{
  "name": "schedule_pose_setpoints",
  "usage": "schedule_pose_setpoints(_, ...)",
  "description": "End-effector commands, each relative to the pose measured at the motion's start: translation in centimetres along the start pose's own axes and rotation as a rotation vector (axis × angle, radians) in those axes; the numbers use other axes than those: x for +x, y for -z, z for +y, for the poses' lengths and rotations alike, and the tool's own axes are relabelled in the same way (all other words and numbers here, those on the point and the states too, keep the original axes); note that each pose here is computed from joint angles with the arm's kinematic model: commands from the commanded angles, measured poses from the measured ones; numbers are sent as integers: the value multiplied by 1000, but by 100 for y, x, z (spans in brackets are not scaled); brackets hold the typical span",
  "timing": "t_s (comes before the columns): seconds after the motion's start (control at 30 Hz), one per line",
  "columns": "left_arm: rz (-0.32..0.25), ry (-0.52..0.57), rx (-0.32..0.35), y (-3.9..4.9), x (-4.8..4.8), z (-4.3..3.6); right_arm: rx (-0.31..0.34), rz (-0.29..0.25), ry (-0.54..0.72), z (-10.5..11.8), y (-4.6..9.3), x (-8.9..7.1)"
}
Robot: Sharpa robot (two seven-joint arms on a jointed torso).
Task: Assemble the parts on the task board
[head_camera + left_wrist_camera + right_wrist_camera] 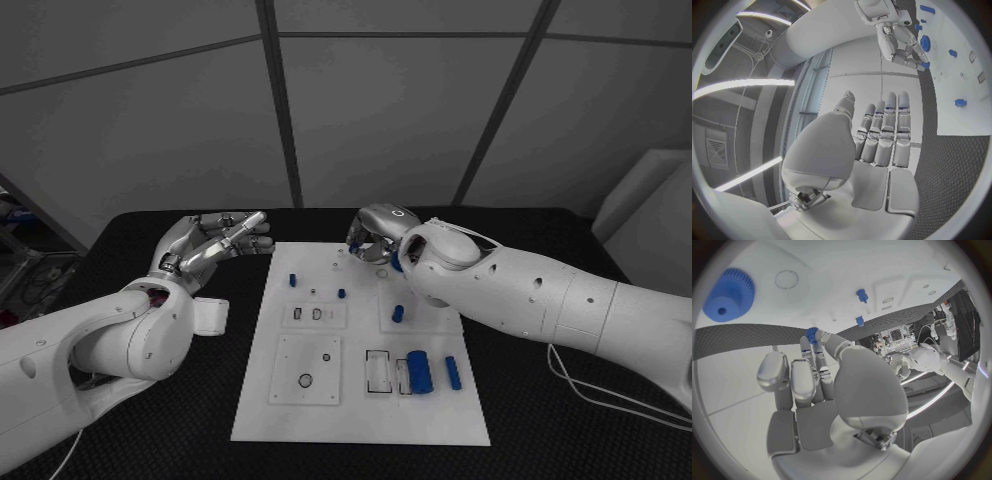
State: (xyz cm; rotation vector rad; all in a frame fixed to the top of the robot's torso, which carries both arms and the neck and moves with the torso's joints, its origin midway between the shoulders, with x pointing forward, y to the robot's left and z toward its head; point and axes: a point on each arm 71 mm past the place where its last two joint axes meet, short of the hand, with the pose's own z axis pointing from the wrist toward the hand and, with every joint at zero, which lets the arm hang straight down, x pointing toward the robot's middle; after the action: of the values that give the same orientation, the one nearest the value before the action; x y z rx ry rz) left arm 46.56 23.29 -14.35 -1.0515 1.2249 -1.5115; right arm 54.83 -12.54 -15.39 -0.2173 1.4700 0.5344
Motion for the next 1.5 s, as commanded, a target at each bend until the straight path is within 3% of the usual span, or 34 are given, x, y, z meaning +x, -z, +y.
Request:
schedule_pose_setpoints(0.03,11,7,8,-8,17,-19,-9,-23,-2,38,-35,-11)
schedule_pose_setpoints(0.7,17,11,11,-12,31,-40,2,1,-1,123,-160,72)
schedule_pose_setpoints(1.5,23,13,15,-19,42,-71,34,31,25,64,-253,154)
